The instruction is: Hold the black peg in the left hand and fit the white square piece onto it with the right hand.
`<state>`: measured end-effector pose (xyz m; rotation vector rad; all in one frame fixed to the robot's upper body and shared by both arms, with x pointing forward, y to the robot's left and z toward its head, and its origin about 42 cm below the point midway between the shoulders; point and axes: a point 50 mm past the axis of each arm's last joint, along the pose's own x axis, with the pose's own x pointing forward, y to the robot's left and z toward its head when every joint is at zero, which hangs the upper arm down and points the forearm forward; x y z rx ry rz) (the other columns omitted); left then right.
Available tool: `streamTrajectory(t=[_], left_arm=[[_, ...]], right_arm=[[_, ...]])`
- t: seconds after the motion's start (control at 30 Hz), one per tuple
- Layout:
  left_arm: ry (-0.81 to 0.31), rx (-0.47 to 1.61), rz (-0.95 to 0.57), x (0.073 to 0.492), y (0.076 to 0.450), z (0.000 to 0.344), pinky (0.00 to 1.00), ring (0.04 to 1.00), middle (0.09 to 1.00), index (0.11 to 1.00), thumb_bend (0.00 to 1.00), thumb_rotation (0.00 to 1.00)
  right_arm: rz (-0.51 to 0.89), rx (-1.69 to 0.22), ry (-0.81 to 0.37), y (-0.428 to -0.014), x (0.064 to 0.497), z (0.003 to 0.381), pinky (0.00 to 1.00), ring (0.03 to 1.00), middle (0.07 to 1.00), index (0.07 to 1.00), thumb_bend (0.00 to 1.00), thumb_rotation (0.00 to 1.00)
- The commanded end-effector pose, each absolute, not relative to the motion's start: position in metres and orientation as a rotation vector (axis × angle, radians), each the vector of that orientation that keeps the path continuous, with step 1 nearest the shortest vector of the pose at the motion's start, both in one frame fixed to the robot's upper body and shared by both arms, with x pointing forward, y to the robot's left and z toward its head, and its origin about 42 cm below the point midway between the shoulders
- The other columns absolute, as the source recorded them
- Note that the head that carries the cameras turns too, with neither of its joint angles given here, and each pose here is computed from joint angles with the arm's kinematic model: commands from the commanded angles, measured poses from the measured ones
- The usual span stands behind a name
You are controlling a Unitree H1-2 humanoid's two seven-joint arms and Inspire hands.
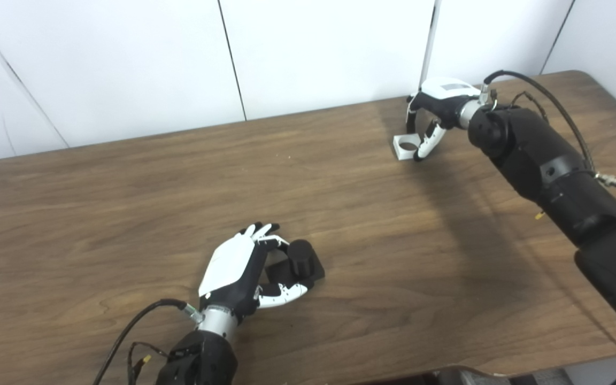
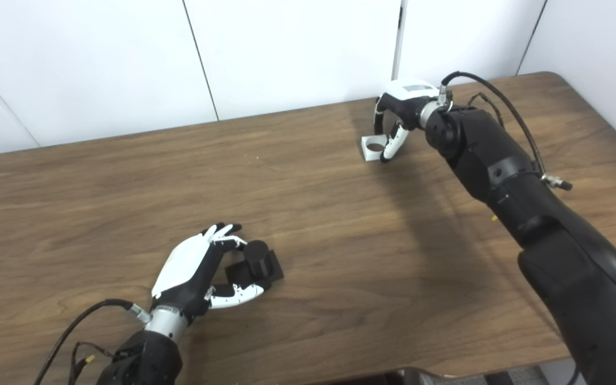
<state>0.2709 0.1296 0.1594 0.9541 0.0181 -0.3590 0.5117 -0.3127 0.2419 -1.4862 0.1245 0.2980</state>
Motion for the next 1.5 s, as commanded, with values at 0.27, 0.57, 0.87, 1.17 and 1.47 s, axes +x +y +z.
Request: streamTrajectory(t=[0.27,0.57,0.87,1.17,1.47], left_arm=[[0.027,0.967,-0.357,0.275,0.129,0.161,1.00,1.000,0.942,0.643,0.54,0.32],[0.028,0.954,-0.352,0.275,0.130,0.162,1.00,1.000,0.945,0.644,0.55,0.33],[0.033,0.956,-0.350,0.275,0.130,0.160,1.00,1.000,0.946,0.645,0.55,0.32],[0.034,0.964,-0.348,0.276,0.133,0.158,1.00,1.000,0.942,0.643,0.55,0.33],[0.035,0.961,-0.353,0.277,0.133,0.159,1.00,1.000,0.943,0.640,0.55,0.33]], right_arm=[[0.243,-1.493,0.025,-0.310,0.522,0.273,1.00,1.000,0.918,0.491,0.52,0.14],[0.248,-1.501,0.028,-0.309,0.522,0.273,1.00,1.000,0.918,0.492,0.52,0.14],[0.245,-1.480,0.017,-0.309,0.520,0.279,1.00,1.000,0.917,0.492,0.52,0.14],[0.274,-1.504,-0.027,-0.297,0.509,0.294,1.00,1.000,0.928,0.492,0.52,0.15],[0.322,-1.529,-0.122,-0.279,0.493,0.305,1.00,1.000,0.916,0.491,0.52,0.14]])
